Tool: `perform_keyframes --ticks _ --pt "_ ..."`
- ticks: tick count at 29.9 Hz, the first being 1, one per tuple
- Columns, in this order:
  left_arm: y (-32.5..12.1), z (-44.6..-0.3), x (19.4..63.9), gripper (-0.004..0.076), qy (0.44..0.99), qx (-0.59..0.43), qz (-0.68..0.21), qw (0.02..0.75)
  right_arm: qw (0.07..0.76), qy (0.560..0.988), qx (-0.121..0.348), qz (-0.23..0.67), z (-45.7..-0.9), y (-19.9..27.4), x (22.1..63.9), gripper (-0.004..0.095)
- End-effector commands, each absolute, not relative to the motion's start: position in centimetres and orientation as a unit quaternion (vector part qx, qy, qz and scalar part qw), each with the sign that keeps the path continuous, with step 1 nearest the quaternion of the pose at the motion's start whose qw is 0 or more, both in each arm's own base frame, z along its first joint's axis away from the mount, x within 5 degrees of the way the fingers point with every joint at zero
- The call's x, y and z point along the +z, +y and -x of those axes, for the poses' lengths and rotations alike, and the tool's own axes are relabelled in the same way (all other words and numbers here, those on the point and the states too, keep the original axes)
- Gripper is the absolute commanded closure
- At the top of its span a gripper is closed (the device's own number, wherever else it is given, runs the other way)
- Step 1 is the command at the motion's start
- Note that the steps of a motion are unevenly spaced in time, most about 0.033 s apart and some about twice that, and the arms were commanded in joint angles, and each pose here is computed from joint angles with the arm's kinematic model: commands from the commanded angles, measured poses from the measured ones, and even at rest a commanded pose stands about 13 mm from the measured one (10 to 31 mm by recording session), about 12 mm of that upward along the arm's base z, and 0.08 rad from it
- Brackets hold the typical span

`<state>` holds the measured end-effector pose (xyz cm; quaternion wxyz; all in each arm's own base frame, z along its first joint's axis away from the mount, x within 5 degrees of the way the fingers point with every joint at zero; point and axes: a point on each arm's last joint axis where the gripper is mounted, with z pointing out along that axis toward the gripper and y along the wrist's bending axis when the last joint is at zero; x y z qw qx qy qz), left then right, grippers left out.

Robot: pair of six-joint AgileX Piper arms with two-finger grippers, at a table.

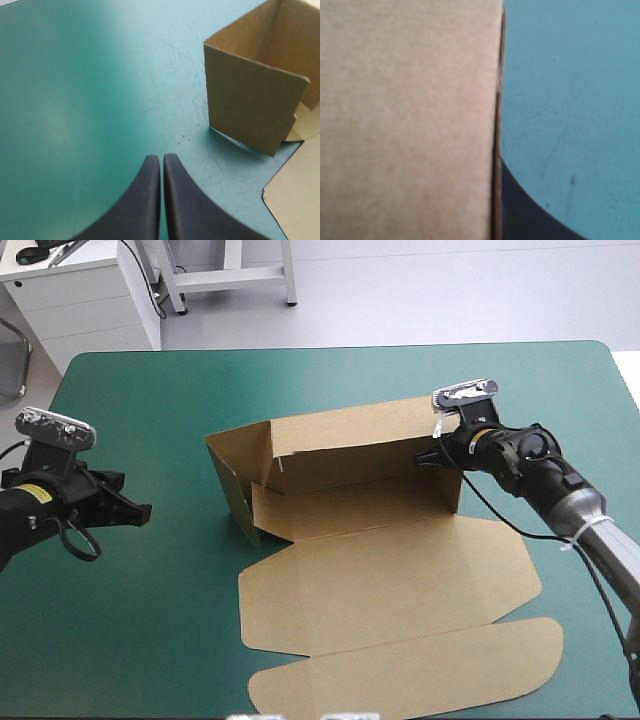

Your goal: Fold the box

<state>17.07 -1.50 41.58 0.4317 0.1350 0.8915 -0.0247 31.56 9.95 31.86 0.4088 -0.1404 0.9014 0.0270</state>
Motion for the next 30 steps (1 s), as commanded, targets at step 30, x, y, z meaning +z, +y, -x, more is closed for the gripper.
perform_keyframes --ticks 30 --pt "-1.5 -17.2 42.7 0.0731 0.846 -0.025 -0.115 0.52 0.318 0.937 0.037 0.139 -36.6 11.9 31.0 0.092"
